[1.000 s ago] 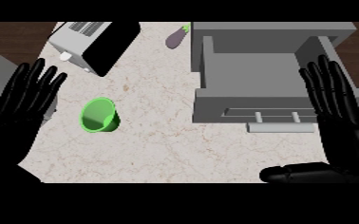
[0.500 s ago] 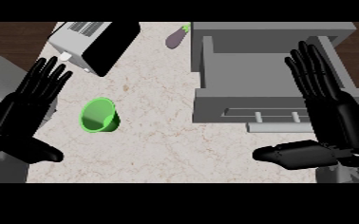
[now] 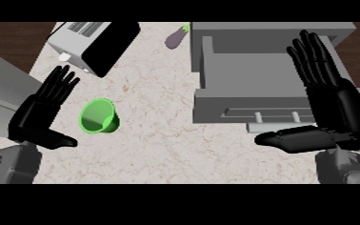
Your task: Pick up the cup, place it into the drawer and close the drawer
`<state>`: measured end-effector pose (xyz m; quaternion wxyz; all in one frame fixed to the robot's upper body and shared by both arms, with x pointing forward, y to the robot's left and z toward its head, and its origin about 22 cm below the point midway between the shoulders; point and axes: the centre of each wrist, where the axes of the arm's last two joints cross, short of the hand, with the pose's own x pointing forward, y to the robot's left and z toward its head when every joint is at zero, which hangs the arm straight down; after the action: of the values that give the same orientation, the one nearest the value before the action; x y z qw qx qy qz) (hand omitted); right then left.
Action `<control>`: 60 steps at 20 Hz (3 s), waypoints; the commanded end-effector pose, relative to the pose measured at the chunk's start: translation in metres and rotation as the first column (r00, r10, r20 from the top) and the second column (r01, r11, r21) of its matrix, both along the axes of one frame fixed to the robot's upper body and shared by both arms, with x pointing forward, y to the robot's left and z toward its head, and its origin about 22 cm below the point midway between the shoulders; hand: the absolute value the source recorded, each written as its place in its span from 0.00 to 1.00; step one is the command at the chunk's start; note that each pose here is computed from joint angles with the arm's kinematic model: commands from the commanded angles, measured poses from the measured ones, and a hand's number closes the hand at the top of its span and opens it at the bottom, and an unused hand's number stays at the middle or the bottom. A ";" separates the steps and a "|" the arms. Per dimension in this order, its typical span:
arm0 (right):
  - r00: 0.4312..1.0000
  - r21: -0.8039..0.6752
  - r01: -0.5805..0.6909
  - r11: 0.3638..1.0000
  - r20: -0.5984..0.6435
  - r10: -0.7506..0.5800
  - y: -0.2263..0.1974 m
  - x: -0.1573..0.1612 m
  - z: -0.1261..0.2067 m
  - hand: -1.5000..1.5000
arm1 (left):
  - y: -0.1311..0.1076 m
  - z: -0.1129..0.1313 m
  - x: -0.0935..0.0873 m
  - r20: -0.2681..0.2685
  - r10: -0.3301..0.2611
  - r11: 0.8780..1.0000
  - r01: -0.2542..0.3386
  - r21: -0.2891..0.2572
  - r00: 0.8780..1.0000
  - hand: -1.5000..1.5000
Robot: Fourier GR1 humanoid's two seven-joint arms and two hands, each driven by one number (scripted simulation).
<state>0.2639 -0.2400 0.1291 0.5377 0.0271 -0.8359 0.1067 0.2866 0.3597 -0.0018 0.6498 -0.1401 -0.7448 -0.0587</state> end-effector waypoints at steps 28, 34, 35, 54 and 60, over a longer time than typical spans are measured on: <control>0.999 -0.023 -0.047 0.999 0.005 0.047 -0.009 0.011 0.023 0.00 | 0.002 -0.107 -0.001 -0.024 0.093 0.995 -0.092 0.043 0.995 0.00; 0.999 -0.006 -0.032 0.999 0.026 0.033 -0.022 0.008 0.024 0.00 | -0.011 -0.121 -0.009 -0.011 0.088 0.995 -0.088 0.041 0.996 0.00; 0.999 -0.011 -0.033 0.999 0.015 0.033 -0.007 0.009 0.028 0.00 | 0.003 -0.116 -0.012 -0.014 0.072 0.996 -0.072 0.050 0.997 0.00; 1.000 -0.025 -0.007 1.000 0.005 0.007 -0.017 0.014 0.035 0.00 | -0.051 -0.121 0.008 0.218 0.110 0.991 -0.124 0.051 0.970 1.00; 1.000 -0.010 -0.017 1.000 0.000 0.017 -0.019 0.015 0.025 0.00 | -0.071 -0.126 0.008 0.278 0.350 0.933 -0.358 -0.020 0.895 1.00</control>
<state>0.2815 -0.2594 0.1598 0.5326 0.0275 -0.8374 0.1194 0.2991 0.3042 -0.1198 0.5988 -0.0293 -0.7999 -0.0249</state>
